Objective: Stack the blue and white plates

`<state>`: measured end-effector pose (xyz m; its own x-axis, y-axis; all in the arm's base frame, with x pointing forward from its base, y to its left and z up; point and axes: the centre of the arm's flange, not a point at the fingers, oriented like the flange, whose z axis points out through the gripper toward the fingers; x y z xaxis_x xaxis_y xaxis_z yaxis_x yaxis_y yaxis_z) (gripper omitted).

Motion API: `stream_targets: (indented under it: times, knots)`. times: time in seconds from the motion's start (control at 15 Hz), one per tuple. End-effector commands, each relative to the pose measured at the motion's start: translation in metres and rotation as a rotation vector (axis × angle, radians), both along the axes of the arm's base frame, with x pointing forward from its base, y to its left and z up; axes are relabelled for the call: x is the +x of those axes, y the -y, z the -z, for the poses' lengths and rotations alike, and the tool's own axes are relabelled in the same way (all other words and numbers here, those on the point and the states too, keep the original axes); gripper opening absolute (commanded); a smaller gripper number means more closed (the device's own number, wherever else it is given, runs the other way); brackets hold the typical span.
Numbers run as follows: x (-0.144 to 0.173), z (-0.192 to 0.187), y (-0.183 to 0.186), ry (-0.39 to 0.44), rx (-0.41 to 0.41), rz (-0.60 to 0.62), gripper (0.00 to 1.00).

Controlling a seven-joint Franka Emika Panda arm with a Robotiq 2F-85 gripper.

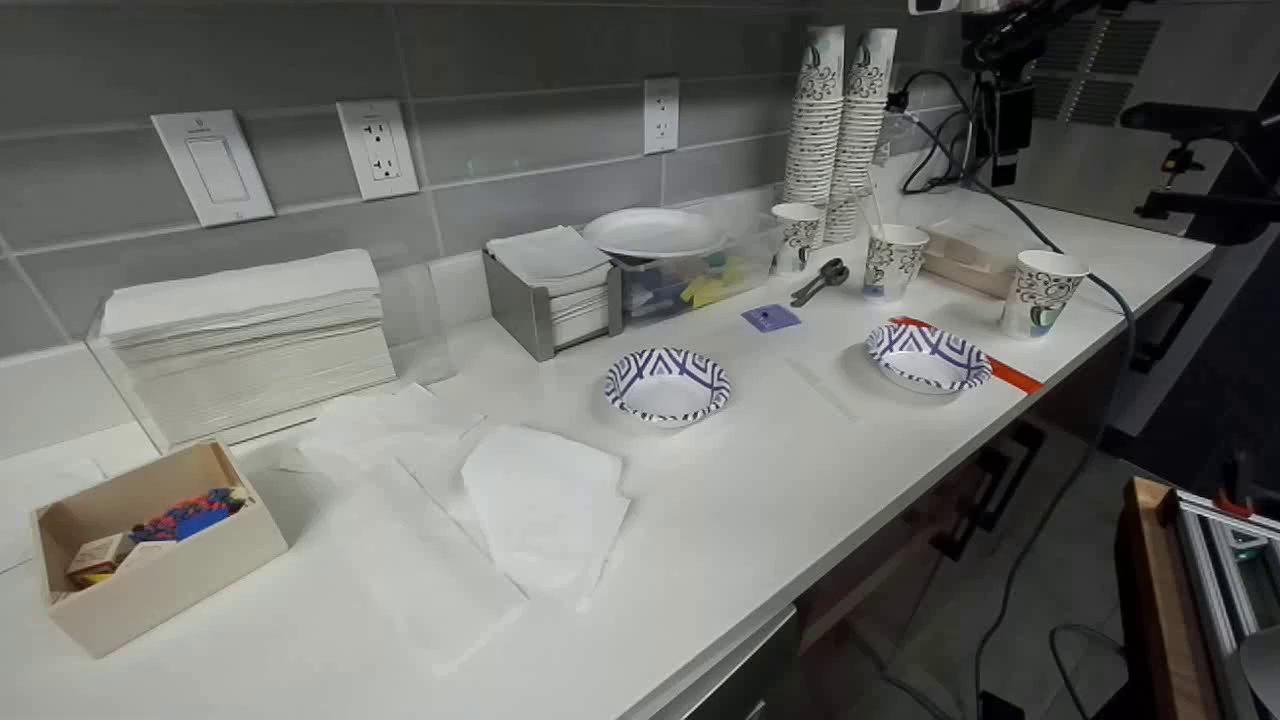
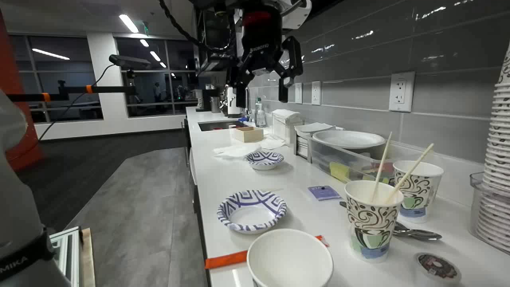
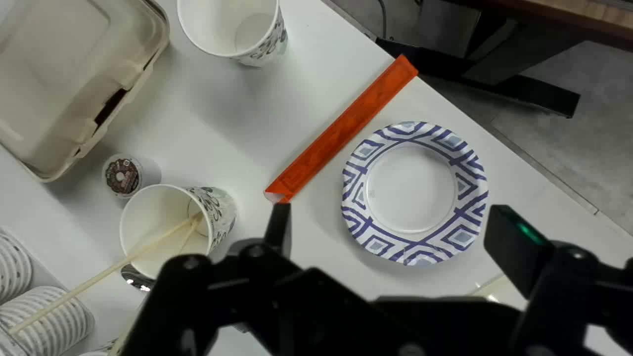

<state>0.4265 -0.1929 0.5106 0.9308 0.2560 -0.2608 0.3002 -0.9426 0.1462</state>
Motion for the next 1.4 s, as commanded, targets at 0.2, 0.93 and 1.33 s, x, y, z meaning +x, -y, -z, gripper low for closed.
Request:
stream_targets:
  times: [0.2,0.93,1.33]
  knots:
    - [0.0,0.0,0.0,0.0,0.0,0.0,1.0]
    - [0.013,0.066,0.021,0.075,0.265,-0.13,1.0]
    - [0.023,0.136,0.037,0.131,0.361,-0.212,1.0]
